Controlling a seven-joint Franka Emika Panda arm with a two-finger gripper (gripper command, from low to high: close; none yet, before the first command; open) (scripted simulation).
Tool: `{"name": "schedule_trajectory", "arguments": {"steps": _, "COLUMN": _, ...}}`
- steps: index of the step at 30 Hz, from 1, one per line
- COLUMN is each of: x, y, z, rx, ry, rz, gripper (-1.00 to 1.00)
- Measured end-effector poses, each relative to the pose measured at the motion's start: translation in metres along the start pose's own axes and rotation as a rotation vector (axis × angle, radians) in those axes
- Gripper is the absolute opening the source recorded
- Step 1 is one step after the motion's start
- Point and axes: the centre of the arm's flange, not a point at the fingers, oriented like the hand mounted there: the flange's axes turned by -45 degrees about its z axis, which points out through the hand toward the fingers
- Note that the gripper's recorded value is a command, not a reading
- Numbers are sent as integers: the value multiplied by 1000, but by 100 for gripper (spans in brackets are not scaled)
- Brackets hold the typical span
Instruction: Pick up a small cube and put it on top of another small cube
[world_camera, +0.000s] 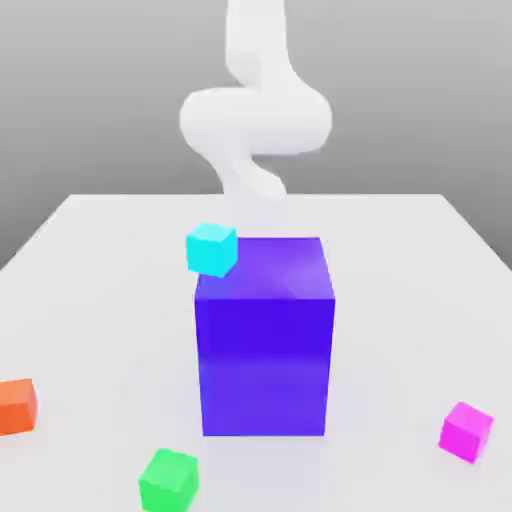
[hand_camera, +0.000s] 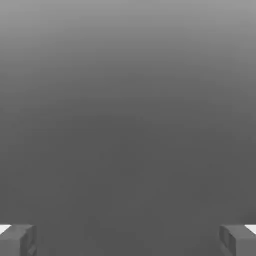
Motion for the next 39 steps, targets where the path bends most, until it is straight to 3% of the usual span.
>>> {"name": "schedule_trajectory", "arguments": {"steps": 12, "x": -67, "y": -123, "z": 216, "rx": 83, "ry": -317, "rz": -329, "gripper": 0}}
{"name": "schedule_trajectory", "arguments": {"steps": 26, "x": -281, "y": -259, "z": 365, "rx": 294, "ry": -658, "rz": -715, "gripper": 0}}
{"name": "schedule_trajectory", "arguments": {"steps": 31, "x": -333, "y": -268, "z": 409, "rx": 312, "ry": -679, "rz": -736, "gripper": 0}}
{"name": "schedule_trajectory", "arguments": {"steps": 32, "x": -339, "y": -268, "z": 415, "rx": 312, "ry": -680, "rz": -737, "gripper": -100}}
{"name": "schedule_trajectory", "arguments": {"steps": 39, "x": -340, "y": -268, "z": 416, "rx": 312, "ry": -680, "rz": -738, "gripper": -100}}
